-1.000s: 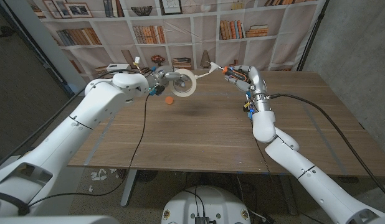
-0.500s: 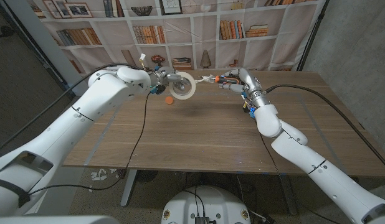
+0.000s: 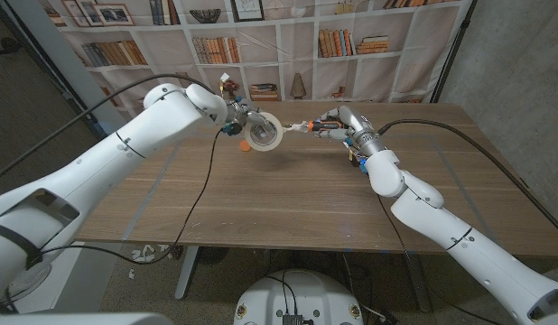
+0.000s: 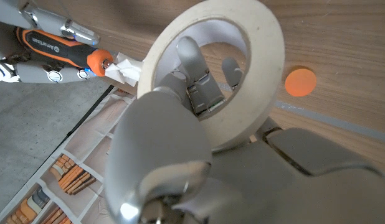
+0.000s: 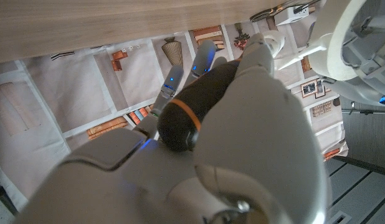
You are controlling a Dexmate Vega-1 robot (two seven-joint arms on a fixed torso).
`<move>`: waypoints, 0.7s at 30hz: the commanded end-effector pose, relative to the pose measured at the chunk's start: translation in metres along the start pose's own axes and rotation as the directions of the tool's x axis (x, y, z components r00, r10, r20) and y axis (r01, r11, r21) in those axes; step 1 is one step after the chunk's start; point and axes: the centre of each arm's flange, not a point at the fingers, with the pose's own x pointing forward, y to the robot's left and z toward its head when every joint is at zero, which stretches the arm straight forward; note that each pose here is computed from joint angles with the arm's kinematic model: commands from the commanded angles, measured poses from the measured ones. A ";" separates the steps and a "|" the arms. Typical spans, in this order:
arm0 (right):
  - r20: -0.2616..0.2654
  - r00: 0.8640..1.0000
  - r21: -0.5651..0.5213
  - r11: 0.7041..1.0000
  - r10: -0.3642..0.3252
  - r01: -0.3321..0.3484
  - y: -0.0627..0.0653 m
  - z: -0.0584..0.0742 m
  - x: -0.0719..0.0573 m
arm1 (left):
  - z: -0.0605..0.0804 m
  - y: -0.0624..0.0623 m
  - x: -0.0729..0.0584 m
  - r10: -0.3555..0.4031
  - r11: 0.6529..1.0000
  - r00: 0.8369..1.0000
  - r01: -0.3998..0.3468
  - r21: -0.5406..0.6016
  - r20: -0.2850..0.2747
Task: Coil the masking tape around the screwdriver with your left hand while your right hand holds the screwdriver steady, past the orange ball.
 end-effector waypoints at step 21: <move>-0.148 0.975 -0.313 0.927 0.167 -0.206 0.040 0.005 0.016 | 0.004 -0.028 0.030 0.027 0.909 0.967 0.081 0.410 -0.252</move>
